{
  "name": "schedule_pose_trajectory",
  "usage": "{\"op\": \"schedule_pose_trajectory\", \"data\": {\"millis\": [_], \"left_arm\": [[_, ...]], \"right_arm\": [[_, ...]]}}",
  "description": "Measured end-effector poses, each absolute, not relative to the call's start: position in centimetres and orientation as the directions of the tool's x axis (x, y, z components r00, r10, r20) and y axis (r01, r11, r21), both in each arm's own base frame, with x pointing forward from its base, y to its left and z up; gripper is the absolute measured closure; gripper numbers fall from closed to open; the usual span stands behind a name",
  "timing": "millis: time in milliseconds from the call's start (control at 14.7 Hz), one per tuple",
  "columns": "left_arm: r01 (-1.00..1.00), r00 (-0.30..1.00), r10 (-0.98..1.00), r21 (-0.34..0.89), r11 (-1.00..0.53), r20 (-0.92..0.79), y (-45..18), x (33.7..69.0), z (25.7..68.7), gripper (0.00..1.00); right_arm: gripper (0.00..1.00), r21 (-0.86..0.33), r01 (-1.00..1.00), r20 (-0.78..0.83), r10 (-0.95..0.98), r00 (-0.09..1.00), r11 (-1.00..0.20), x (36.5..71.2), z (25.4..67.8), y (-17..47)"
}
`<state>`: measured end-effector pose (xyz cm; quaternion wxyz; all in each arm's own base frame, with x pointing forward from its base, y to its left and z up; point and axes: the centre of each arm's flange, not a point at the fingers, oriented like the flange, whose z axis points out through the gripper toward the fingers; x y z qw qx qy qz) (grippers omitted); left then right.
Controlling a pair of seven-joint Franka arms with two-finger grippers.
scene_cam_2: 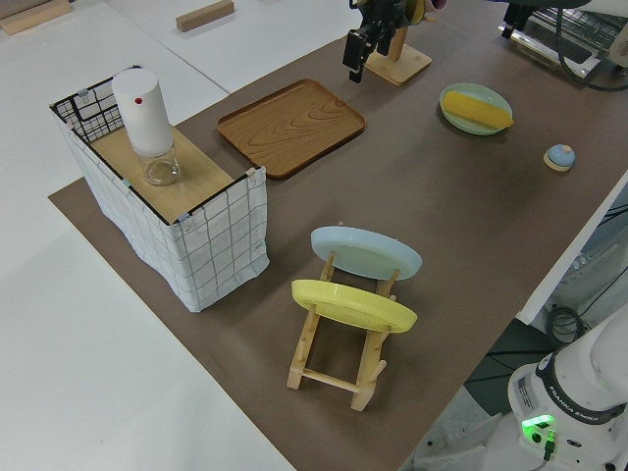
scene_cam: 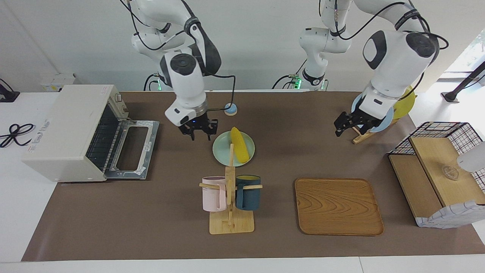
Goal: Put corn in oven
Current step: 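Reach the right gripper to the corn while the left gripper returns to rest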
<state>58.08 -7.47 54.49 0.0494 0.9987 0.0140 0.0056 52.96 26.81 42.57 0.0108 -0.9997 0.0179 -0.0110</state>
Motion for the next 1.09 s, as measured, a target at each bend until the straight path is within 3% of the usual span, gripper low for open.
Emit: {"op": "schedule_pose_trajectory", "data": {"millis": [273,410,683,956,1092], "left_arm": [[0.006,1.000,0.005,0.060,-0.998,-0.014,-0.8,55.6,57.8,0.00],[-0.007,0.999,-0.008,0.039,-0.999,-0.039,-1.1,55.2,57.8,0.00],[-0.017,0.998,-0.019,0.032,-0.999,-0.056,-1.6,55.0,57.5,0.00],[-0.021,0.998,-0.023,0.022,-1.000,-0.060,-1.5,54.9,57.6,0.00],[-0.028,0.998,-0.029,0.022,-0.999,-0.049,-1.8,55.0,57.9,0.00]], "right_arm": [[0.37,-0.029,-0.009,0.025,-0.010,1.000,-1.000,48.8,41.4,36.3],[0.37,-0.037,-0.020,0.036,-0.021,0.999,-0.999,48.5,39.1,40.1],[0.37,-0.052,-0.028,0.046,-0.030,0.998,-0.998,48.7,33.0,43.1],[0.39,-0.047,-0.012,0.051,-0.014,0.999,-0.999,47.5,31.8,44.8],[0.59,-0.041,-0.010,0.055,-0.012,0.998,-0.999,47.5,31.3,44.5]]}}
